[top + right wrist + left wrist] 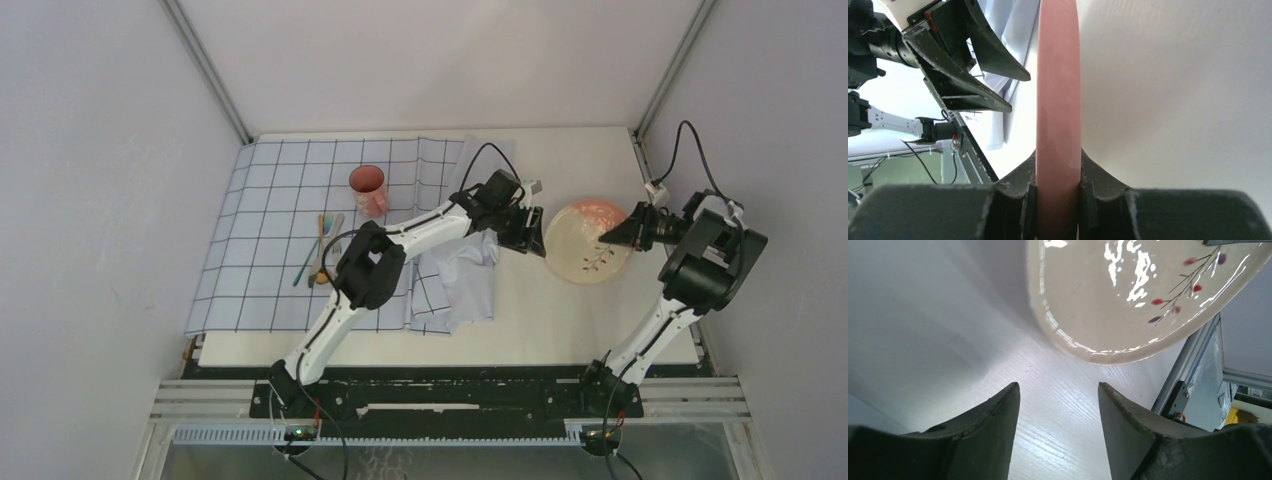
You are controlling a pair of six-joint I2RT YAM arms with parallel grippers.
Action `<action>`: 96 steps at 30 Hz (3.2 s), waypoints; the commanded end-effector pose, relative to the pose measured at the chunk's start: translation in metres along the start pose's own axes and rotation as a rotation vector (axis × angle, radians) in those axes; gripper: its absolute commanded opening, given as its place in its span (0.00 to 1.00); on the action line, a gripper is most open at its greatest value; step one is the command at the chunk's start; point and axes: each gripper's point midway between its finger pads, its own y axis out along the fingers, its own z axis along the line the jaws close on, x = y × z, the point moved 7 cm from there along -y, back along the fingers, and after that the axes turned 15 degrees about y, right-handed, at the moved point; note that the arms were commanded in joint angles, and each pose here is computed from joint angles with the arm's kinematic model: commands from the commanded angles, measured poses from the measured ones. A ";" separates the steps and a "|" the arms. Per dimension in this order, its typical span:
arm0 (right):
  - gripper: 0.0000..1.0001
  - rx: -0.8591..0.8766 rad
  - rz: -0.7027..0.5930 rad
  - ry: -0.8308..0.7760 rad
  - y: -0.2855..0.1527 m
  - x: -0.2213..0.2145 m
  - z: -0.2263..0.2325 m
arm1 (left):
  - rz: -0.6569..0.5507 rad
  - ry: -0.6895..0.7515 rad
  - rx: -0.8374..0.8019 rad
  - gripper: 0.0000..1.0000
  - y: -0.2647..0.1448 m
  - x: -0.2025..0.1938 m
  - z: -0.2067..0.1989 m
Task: Set the dinner table for one person
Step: Pick up the plate at the center of the board, then place the plate on the napkin.
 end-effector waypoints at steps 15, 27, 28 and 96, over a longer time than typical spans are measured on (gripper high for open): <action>0.00 0.235 0.024 0.002 -0.003 0.014 0.068 | -0.122 0.148 0.269 0.63 -0.098 0.048 0.058; 0.00 0.224 0.114 -0.114 0.024 0.014 0.134 | -0.187 0.175 0.527 0.63 -0.217 0.057 0.096; 0.00 0.234 0.124 -0.117 0.028 0.014 0.140 | -0.193 0.172 0.545 0.63 -0.226 0.057 0.098; 0.00 -0.561 0.186 -0.234 0.078 -0.043 0.092 | -0.044 -0.045 0.621 0.64 -0.404 -0.086 0.131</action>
